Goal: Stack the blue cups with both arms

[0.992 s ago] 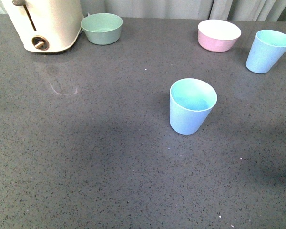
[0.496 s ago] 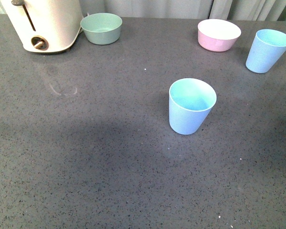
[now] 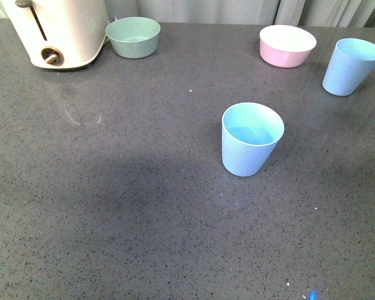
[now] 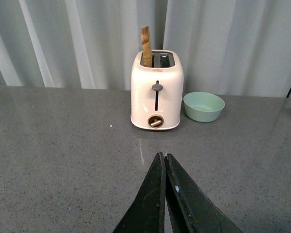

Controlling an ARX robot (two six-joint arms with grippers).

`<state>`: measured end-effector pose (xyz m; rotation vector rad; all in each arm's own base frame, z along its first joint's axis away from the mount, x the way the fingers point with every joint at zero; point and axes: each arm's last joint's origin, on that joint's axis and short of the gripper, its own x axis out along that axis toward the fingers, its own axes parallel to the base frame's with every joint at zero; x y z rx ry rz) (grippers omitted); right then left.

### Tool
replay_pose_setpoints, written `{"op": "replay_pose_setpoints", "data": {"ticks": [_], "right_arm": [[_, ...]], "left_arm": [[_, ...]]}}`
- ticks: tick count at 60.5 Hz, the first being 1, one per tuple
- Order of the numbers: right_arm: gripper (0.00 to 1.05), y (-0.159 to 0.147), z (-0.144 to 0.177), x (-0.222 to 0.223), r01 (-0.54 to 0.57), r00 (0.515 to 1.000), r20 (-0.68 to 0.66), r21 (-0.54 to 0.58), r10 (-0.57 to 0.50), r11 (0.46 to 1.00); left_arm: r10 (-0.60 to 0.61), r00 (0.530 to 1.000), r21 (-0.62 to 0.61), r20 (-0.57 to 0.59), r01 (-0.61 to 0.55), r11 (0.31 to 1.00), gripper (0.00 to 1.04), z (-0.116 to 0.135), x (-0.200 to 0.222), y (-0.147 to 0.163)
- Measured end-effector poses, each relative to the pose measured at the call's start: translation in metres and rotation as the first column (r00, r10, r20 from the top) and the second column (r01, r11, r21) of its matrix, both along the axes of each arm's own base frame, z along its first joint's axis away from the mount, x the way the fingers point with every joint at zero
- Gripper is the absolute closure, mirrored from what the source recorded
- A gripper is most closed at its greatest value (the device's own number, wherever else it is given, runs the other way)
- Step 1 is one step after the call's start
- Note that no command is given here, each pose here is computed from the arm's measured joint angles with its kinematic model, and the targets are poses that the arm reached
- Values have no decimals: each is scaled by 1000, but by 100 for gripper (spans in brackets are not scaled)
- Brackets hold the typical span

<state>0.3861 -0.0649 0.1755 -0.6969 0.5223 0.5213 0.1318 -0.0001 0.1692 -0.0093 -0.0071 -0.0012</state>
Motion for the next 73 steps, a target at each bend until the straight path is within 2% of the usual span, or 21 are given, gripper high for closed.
{"op": "replay_pose_setpoints", "data": {"ticks": [14,43,57,61,72,73], "right_arm": [[9,22,-5,33,-93,995,-37,-51,91,994],[9,26,-35,80,-70,991,-117,-82,60,994],[45,31,-38,82,-71,987,-150,-73,60,995],[56,31,-36,83,-65,986,-155,-63,55,996],[82,27,-34,83,-42,985,-168,-42,34,998],[87,26,-34,83,-36,985,-170,-37,29,999]], "left_arm": [[0,1000,0,7,0,1000,103,2,-8,0],[0,1000,0,8,0,1000,103,2,-20,0],[0,1000,0,8,0,1000,103,2,-24,0],[0,1000,1,-26,0,1000,103,-3,-30,0],[1,1000,1,4,-1,1000,103,-1,-35,0],[0,1000,1,4,0,1000,103,-1,-35,0]]}}
